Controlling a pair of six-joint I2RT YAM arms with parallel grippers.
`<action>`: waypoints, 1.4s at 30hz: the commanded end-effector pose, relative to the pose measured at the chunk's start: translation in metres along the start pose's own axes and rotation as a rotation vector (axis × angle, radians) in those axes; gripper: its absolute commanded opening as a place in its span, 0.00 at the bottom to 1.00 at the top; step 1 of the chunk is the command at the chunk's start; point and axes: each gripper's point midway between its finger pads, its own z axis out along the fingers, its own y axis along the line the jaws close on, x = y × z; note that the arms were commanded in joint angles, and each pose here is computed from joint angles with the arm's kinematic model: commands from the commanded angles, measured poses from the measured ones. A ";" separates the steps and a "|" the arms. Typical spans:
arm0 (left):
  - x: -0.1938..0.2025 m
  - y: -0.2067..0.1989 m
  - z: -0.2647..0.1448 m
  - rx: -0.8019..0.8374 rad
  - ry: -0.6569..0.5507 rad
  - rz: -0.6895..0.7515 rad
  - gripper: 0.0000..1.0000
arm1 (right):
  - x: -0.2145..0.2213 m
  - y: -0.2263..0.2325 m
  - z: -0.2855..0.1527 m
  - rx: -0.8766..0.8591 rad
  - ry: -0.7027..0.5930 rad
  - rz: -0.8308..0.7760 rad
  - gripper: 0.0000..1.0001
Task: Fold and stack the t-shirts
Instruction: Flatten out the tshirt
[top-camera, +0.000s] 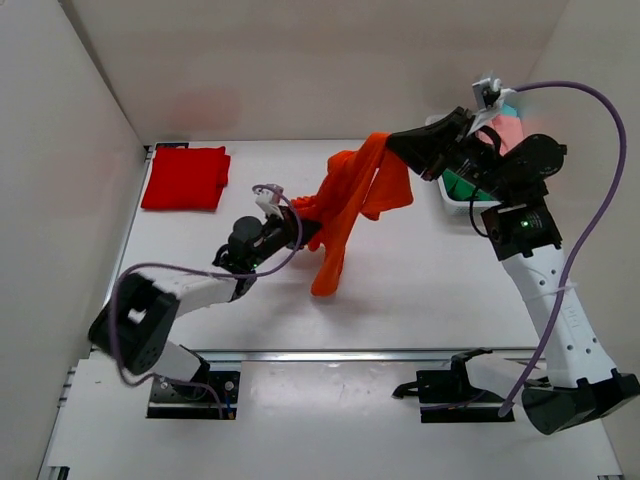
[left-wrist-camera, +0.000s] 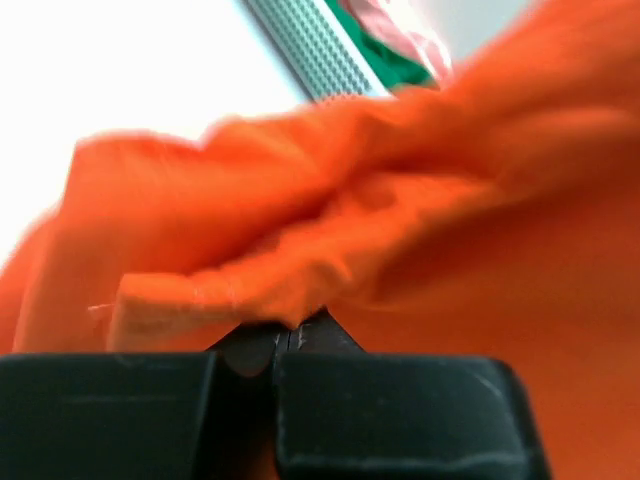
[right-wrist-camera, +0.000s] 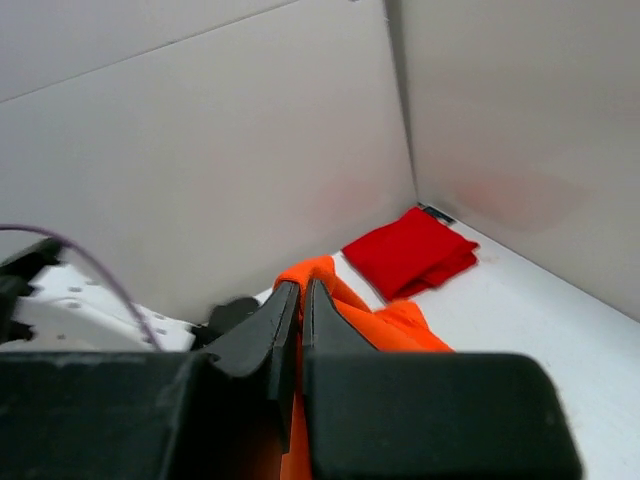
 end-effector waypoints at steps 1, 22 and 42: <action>-0.072 -0.043 -0.043 -0.012 -0.151 0.106 0.00 | -0.042 0.006 -0.023 0.054 -0.070 -0.096 0.00; -0.259 -0.097 -0.186 -0.235 -0.322 0.280 0.00 | 0.011 -0.059 -0.086 0.413 0.178 0.041 0.00; -0.260 -0.059 -0.156 -0.290 -0.246 0.351 0.00 | 0.174 -0.144 -0.065 0.519 0.551 0.022 0.11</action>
